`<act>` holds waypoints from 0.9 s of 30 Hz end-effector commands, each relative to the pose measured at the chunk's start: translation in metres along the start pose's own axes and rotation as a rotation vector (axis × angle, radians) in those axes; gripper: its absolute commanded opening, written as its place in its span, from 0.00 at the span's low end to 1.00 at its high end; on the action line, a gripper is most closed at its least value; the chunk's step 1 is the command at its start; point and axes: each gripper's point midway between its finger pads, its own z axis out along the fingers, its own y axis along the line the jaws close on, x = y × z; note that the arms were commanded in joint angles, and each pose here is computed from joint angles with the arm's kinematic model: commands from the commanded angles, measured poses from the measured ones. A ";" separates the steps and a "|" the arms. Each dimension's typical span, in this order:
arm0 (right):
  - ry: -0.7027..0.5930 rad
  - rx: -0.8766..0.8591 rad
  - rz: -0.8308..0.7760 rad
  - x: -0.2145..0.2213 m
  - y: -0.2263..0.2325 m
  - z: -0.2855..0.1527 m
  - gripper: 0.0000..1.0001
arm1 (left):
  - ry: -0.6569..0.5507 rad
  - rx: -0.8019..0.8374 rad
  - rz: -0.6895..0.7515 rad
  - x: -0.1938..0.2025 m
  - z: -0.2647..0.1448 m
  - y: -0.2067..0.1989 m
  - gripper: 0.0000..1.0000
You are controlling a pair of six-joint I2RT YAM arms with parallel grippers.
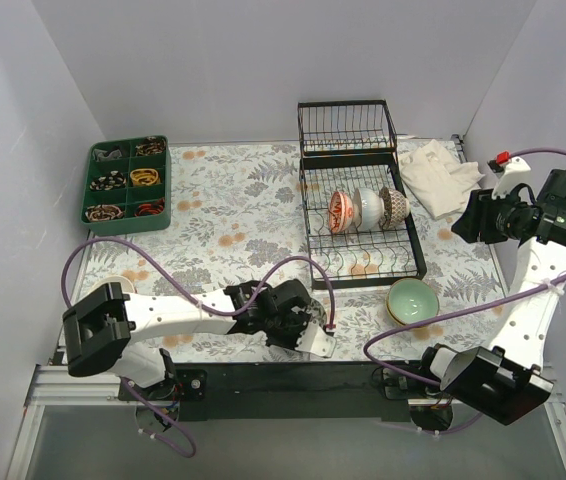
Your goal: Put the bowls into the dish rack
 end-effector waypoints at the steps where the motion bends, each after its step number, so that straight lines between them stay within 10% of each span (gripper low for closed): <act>1: -0.034 0.007 -0.009 -0.015 0.001 -0.008 0.54 | 0.002 -0.043 0.013 -0.011 -0.021 0.009 0.00; 13: 0.055 0.053 0.015 -0.010 -0.022 -0.001 0.54 | -0.303 -0.361 -0.328 -0.072 -0.149 0.158 0.00; 27: 0.161 0.149 0.084 0.019 -0.046 0.011 0.53 | -1.149 -0.254 -0.859 -0.132 -0.222 0.309 0.00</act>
